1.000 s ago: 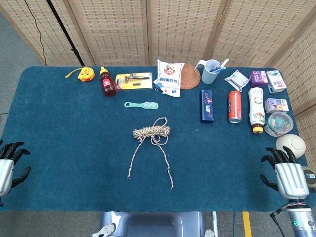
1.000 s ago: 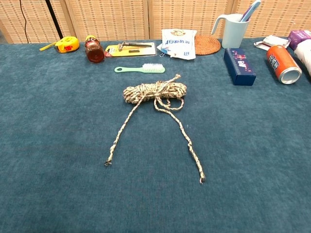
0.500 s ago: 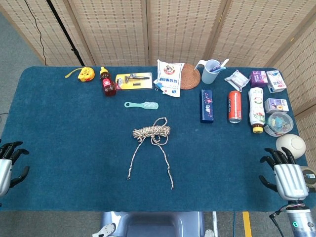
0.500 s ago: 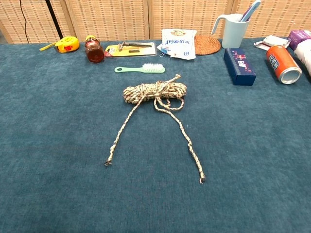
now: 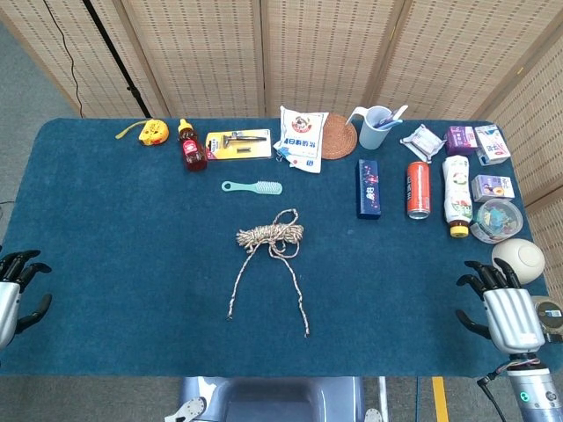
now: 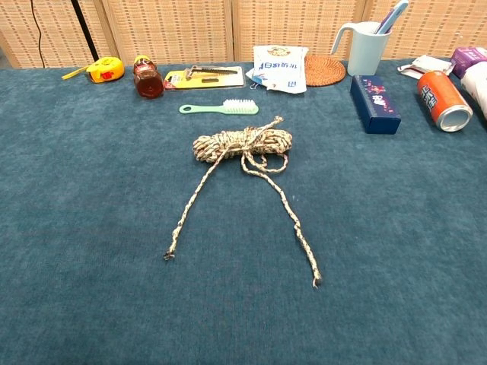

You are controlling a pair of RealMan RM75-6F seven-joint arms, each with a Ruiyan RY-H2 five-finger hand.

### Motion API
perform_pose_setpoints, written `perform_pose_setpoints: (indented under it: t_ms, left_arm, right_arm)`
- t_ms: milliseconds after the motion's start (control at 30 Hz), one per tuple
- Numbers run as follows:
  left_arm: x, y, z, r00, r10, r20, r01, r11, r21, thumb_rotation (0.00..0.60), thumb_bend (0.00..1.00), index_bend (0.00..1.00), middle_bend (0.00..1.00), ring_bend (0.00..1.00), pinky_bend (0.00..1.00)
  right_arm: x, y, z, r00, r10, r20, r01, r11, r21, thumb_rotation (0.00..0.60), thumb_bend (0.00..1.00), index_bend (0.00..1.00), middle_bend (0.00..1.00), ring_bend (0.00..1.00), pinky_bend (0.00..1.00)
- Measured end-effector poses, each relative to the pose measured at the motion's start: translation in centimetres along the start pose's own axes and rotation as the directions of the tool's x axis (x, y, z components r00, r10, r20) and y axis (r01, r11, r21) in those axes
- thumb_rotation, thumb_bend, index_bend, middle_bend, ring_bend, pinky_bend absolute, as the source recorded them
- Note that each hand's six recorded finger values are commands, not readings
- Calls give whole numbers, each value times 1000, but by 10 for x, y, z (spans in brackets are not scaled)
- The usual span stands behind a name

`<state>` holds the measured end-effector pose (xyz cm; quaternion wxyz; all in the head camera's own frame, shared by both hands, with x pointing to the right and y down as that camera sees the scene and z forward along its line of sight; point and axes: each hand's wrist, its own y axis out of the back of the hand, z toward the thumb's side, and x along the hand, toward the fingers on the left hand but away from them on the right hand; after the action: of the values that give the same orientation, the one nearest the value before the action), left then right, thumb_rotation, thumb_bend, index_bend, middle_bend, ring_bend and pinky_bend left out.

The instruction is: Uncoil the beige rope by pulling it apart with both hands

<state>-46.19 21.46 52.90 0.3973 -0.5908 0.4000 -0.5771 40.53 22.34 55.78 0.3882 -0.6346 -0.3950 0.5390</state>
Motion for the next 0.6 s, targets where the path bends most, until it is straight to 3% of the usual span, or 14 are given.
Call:
perform_pose_setpoints:
  t_ms: [367,600]
  left_arm:
    - [4,5,2,1000,2,5,-2,1000,15,600,293,346,239,176,53]
    - [14,7,4,1000,-6,-1,6,1000,30,600,292,318,221,157,35]
  right_arm:
    - [-26,-5,28,991,28,-129,-38,997,-73,600,224,331,159,159,97]
    - [-62,-11,80,958,73,-277,-110,987,-119,600,200,261,99,79,29]
